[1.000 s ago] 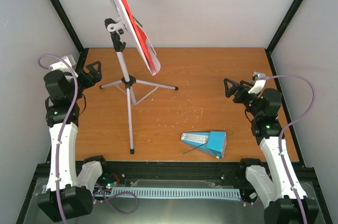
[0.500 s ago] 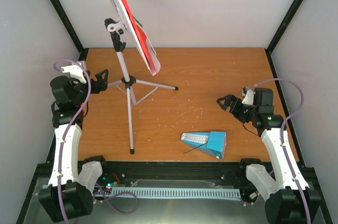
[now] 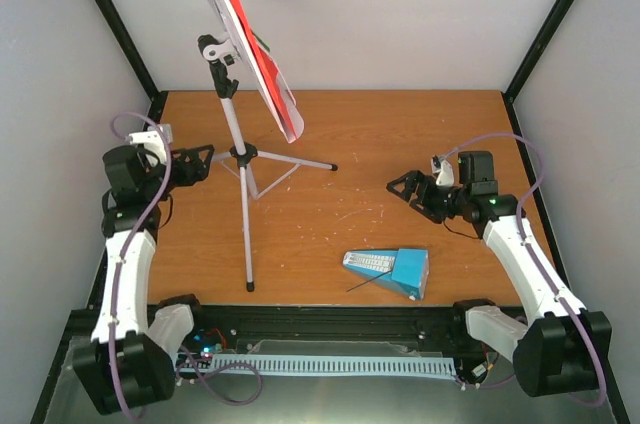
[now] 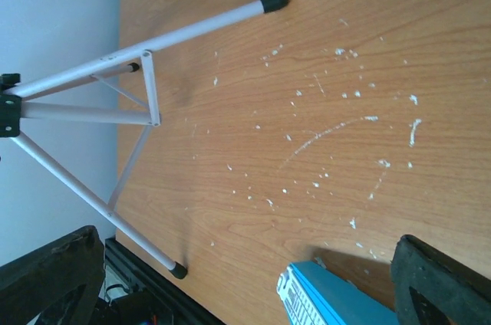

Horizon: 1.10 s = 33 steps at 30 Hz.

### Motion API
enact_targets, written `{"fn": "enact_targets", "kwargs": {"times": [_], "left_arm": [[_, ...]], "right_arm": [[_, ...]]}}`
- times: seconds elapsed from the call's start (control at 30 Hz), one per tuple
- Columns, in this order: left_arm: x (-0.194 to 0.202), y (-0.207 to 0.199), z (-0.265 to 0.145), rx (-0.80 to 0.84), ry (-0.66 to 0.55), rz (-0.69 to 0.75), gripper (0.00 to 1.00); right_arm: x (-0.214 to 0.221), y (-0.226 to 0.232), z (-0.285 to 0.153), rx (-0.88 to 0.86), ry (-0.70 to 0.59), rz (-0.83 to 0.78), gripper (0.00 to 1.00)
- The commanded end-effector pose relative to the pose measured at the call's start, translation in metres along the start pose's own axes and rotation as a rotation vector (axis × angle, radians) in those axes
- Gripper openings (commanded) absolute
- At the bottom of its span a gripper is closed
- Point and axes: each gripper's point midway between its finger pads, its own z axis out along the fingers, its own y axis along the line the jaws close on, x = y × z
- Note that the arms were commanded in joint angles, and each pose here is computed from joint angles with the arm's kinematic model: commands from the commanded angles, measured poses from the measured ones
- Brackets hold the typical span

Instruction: Pack up the instrument practice props

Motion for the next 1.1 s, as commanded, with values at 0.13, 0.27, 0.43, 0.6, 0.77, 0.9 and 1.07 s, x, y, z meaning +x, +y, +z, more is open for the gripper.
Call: {"fn": "enact_targets", "kwargs": {"times": [0.13,0.27,0.43,0.6,0.77,0.9,1.07], "left_arm": [[0.042,-0.050,-0.036,0.145,0.179,-0.231,0.82],[0.083,-0.072,-0.026,0.227,0.307,-0.285,0.75],[0.104,-0.086,-0.012,0.239,0.352,-0.246,0.71],[0.127,-0.083,-0.002,0.272,0.398,-0.256,0.55],[0.128,-0.078,0.008,0.254,0.378,-0.241,0.48],[0.131,-0.068,0.016,0.211,0.383,-0.241,0.46],[0.130,-0.063,0.024,0.194,0.381,-0.234,0.25]], "right_arm": [[-0.020,0.015,0.003,-0.031,-0.058,-0.044,1.00],[-0.020,0.017,0.011,-0.073,-0.025,-0.026,1.00],[-0.015,0.016,0.008,-0.061,-0.025,-0.056,1.00],[-0.002,0.007,-0.002,-0.027,-0.059,-0.076,1.00],[0.010,0.004,-0.011,-0.016,-0.064,-0.090,1.00],[0.015,0.001,-0.016,0.007,-0.074,-0.115,1.00],[0.019,-0.001,-0.017,0.013,-0.068,-0.131,1.00]]}}
